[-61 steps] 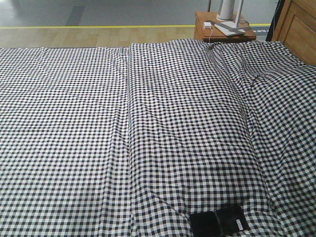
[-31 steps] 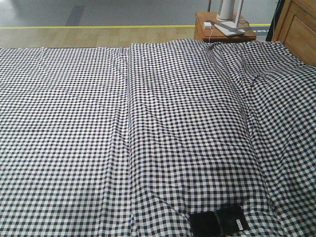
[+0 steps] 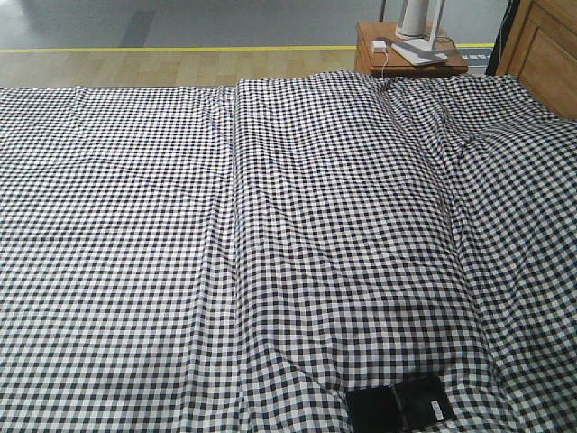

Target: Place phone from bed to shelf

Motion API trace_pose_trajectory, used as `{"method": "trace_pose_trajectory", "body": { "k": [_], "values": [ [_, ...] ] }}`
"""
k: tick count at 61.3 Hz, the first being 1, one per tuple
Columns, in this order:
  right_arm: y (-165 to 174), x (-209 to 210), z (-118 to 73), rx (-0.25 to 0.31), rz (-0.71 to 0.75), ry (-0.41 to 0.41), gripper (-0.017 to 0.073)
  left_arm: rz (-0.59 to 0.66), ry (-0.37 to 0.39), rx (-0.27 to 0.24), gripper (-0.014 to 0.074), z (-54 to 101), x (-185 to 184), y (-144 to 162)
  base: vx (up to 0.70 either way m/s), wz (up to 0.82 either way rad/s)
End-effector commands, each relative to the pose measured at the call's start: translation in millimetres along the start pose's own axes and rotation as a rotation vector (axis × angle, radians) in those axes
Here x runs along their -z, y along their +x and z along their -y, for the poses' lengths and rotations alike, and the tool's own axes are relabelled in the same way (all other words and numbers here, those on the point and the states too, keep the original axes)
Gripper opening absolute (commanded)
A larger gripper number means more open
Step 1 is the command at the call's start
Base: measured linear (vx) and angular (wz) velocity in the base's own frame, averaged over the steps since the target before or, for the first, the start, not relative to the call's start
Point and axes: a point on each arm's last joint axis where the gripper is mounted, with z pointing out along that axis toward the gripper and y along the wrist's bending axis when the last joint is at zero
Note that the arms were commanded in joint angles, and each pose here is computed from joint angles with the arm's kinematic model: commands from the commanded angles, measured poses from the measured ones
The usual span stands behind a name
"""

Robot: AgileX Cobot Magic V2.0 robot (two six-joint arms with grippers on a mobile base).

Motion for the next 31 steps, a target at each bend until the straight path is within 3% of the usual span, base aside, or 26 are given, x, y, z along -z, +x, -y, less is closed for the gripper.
{"method": "trace_pose_trajectory", "body": {
  "k": [1,19,31],
  "values": [
    [-5,1,0.8,0.012,0.081,0.011,-0.0003,0.109,-0.003,0.009,0.0001,-1.0,3,-16,0.00,0.00],
    [-8,1,1.0,0.012,0.114,0.014,-0.0003,0.109,-0.003,0.009,0.0001,-1.0,3,-16,0.00,0.00],
    [-29,6,2.6,0.016,0.320,0.032,-0.0003,0.109,-0.003,0.009,0.0001,-1.0,3,-16,0.00,0.00]
  ]
}}
